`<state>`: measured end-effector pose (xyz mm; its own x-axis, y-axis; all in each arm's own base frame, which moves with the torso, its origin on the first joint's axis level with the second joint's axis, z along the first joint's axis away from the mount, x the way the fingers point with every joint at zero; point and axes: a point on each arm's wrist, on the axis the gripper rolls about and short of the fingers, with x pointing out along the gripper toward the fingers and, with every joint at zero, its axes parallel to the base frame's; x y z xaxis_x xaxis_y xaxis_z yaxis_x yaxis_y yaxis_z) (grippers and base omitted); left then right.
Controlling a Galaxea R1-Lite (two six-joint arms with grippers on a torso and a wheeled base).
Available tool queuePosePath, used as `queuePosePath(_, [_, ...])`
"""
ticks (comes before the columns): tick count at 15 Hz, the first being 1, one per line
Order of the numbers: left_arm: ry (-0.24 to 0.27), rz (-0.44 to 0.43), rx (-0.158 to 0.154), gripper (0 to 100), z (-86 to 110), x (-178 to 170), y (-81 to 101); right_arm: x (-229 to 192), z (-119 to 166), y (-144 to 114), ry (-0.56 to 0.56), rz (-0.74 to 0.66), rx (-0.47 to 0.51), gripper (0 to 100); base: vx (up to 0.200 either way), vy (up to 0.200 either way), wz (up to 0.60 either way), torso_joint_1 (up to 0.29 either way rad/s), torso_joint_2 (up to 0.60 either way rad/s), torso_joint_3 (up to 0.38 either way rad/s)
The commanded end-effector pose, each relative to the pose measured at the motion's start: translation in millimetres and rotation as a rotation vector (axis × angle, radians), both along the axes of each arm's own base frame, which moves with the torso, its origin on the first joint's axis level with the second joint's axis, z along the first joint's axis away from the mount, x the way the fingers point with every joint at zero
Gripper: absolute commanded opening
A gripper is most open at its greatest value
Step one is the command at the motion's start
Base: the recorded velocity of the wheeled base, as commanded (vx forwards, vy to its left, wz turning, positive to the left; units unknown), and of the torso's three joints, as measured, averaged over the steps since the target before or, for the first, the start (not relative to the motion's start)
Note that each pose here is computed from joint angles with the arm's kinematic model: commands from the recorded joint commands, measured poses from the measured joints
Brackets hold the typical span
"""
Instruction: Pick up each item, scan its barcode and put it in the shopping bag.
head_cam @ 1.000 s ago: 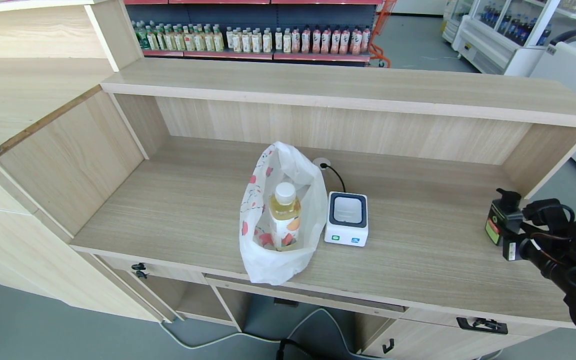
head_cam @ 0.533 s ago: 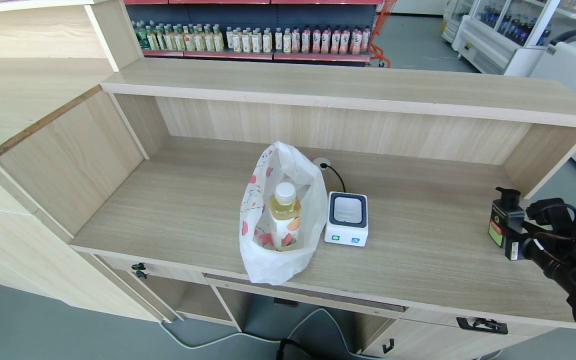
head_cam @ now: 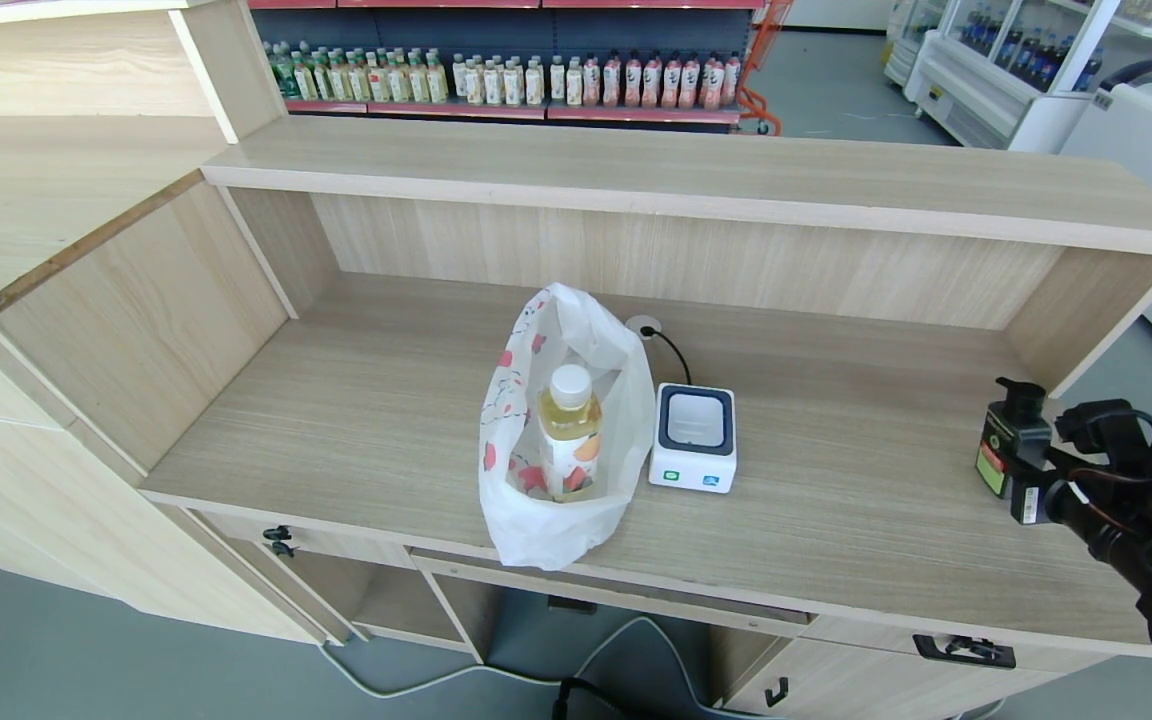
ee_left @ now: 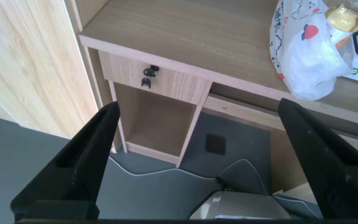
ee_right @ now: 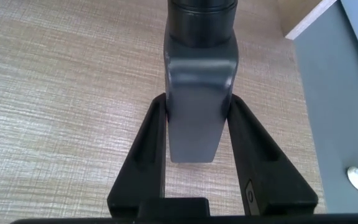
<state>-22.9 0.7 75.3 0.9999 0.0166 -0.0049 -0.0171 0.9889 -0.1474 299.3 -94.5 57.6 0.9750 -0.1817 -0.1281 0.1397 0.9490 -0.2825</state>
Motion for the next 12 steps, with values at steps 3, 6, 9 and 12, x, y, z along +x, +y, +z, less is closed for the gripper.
queuePosePath(3, [0.000,0.000,-0.001,100,-0.1,0.0,0.0,-7.7,-5.1,-0.2,0.032,-0.008,0.014,0,0.000,0.000,0.00,0.000,0.00,0.000])
queuePosePath(6, [0.000,0.000,-0.001,100,-0.1,0.0,0.0,-7.1,-4.6,-0.4,0.029,-0.009,0.016,100,0.000,0.000,0.00,0.000,0.00,0.000])
queuePosePath(9, [0.000,0.000,-0.001,100,-0.1,0.0,0.0,-4.0,-2.3,-3.0,0.010,-0.015,0.025,100,0.000,0.000,0.00,0.000,0.00,0.000])
queuePosePath(12, [0.000,0.000,-0.001,100,-0.1,0.0,0.0,5.6,-1.1,-6.2,-0.016,-0.015,0.017,100,0.000,0.000,0.00,0.000,0.00,0.000])
